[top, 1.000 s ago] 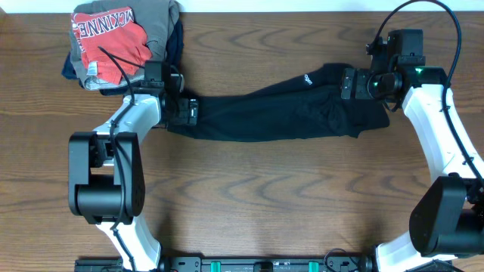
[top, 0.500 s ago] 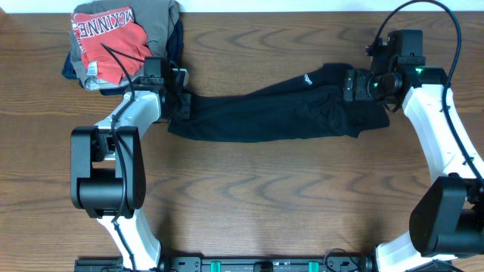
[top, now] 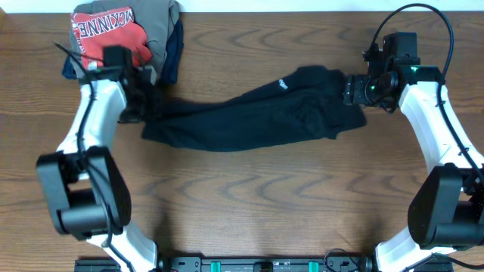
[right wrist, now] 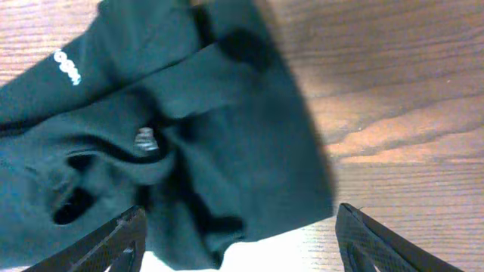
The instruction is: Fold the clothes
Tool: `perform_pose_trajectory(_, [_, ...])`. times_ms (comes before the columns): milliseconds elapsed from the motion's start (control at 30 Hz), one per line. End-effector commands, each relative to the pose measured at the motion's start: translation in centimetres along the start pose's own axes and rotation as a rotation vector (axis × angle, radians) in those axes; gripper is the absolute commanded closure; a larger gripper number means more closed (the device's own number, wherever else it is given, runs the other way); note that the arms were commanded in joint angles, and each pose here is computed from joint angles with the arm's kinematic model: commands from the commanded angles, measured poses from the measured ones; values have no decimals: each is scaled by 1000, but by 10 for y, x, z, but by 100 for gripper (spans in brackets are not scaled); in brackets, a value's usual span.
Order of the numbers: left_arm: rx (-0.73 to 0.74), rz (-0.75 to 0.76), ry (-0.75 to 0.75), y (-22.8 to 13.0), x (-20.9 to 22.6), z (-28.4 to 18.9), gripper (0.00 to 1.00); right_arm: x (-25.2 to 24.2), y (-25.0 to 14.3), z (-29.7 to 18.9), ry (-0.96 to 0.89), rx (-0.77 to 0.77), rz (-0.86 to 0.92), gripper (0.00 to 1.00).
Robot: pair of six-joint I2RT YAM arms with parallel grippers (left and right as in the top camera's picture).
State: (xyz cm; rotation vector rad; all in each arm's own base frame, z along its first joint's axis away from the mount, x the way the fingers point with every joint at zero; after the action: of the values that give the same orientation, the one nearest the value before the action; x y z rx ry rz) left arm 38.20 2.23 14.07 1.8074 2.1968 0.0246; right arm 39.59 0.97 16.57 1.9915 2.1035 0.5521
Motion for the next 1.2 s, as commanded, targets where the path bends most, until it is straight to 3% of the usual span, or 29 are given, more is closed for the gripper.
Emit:
perform_pose_trajectory(0, [-52,63,-5,11,-14,-25,94,2,3,1,7,-4,6,23])
perform_pose_trajectory(667, [-41,386,-135,-31,-180,11,94,2,1,1,7,6,7,21])
perform_pose_trajectory(1167, [-128,441,-244,-40,-253,57,94,2,1,1,6,8,7,20])
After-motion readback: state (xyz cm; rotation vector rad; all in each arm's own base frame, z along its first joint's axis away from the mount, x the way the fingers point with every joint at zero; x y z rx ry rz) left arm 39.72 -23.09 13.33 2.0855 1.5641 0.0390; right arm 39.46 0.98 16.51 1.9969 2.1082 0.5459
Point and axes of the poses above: each gripper's point midway between its finger pads, its own z axis out along the fingers, its own x axis along the line the jaws close on, y = z × x, the point moved 6 cm from there along -z, back along the fingers, and after that the axes turned 8 degrees about -z, right-handed, at the moved point
